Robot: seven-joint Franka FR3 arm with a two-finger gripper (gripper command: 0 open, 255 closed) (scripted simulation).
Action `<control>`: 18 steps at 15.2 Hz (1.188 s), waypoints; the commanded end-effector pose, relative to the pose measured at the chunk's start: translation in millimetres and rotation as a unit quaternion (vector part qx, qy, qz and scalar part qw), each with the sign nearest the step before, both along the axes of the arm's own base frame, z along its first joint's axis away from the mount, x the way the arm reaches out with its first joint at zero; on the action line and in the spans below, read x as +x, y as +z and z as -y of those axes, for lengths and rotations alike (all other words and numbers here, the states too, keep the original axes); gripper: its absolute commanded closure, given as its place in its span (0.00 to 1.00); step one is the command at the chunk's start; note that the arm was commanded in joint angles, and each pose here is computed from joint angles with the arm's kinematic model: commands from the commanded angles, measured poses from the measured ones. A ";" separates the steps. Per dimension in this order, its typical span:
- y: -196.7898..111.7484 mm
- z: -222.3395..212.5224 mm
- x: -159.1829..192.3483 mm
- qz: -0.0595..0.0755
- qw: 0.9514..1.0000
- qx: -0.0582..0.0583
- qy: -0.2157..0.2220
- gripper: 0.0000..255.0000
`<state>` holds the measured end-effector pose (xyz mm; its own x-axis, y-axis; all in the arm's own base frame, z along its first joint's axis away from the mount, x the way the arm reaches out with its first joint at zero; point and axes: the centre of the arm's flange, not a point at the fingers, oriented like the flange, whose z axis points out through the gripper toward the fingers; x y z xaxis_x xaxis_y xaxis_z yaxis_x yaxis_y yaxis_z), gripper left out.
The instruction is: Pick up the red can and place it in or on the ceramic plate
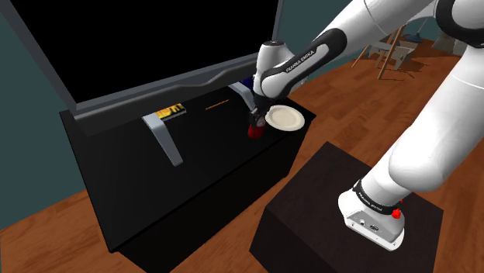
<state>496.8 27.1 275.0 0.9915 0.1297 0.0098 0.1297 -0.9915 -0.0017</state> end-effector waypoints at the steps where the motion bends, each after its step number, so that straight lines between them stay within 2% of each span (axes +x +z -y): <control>1: 0.7 30.1 3.0 0.000 1.000 0.000 0.001 1.00; 18: 15.5 252.6 28.6 0.000 1.000 0.000 0.001 1.00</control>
<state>524.5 -213.5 287.4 0.9915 0.1294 0.0102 0.1294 -0.9916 -0.0018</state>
